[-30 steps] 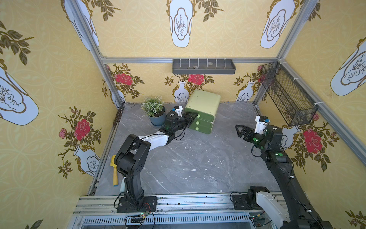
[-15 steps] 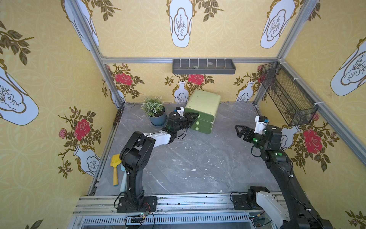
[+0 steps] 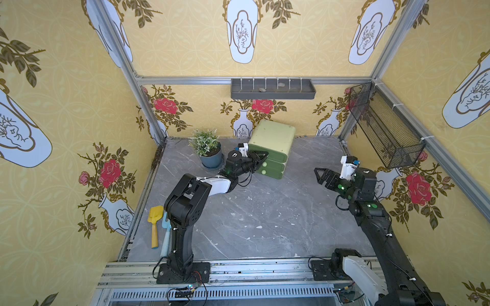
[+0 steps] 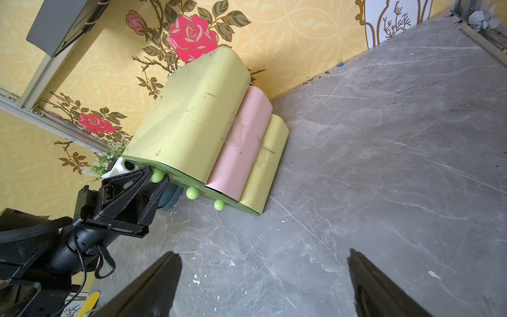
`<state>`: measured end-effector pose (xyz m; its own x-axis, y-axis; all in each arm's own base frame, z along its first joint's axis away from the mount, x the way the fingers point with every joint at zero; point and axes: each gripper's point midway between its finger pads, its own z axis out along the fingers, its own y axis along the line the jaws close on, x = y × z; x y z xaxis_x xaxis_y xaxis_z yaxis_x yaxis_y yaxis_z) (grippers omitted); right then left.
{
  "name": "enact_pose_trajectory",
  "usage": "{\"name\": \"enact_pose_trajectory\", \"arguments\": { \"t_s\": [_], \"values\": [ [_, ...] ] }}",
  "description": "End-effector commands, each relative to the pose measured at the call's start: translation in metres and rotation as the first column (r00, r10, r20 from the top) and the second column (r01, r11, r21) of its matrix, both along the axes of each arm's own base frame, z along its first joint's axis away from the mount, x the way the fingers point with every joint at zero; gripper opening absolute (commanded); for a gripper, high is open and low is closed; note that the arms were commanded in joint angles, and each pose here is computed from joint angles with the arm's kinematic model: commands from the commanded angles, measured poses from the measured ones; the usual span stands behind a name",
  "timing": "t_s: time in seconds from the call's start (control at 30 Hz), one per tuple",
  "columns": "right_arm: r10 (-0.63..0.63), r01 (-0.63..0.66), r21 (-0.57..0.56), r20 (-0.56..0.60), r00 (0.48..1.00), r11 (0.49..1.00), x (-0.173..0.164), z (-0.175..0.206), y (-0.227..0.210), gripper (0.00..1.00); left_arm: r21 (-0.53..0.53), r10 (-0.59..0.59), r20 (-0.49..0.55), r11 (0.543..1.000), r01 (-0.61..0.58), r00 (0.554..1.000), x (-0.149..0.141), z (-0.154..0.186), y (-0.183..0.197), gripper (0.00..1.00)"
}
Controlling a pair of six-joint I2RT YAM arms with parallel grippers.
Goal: Take the sponge out of the drawer
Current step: Open the drawer in the storage box.
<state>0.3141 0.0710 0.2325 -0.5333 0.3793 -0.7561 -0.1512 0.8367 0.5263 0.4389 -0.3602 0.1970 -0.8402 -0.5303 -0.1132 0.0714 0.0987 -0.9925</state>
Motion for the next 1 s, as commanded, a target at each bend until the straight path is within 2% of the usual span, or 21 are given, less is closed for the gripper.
{"name": "enact_pose_trajectory", "arguments": {
  "t_s": [0.0, 0.37, 0.97],
  "values": [
    [0.008, -0.008, 0.009, 0.011, 1.0, 1.0, 0.001, 0.002, 0.002, 0.97, -0.015, -0.006, 0.008, 1.0, 0.006, 1.0, 0.0, 0.0, -0.001, 0.31],
    [0.011, -0.011, 0.022, 0.009, 1.0, 1.0, 0.001, 0.002, 0.003, 0.98, -0.024, 0.014, 0.031, 1.0, -0.014, 0.999, -0.012, 0.004, 0.01, 0.16],
    [0.023, -0.023, 0.05, 0.003, 1.0, 0.998, 0.001, 0.002, 0.007, 0.98, -0.047, 0.036, 0.062, 0.998, -0.033, 0.997, -0.049, 0.015, 0.027, 0.12]
  ]
}}
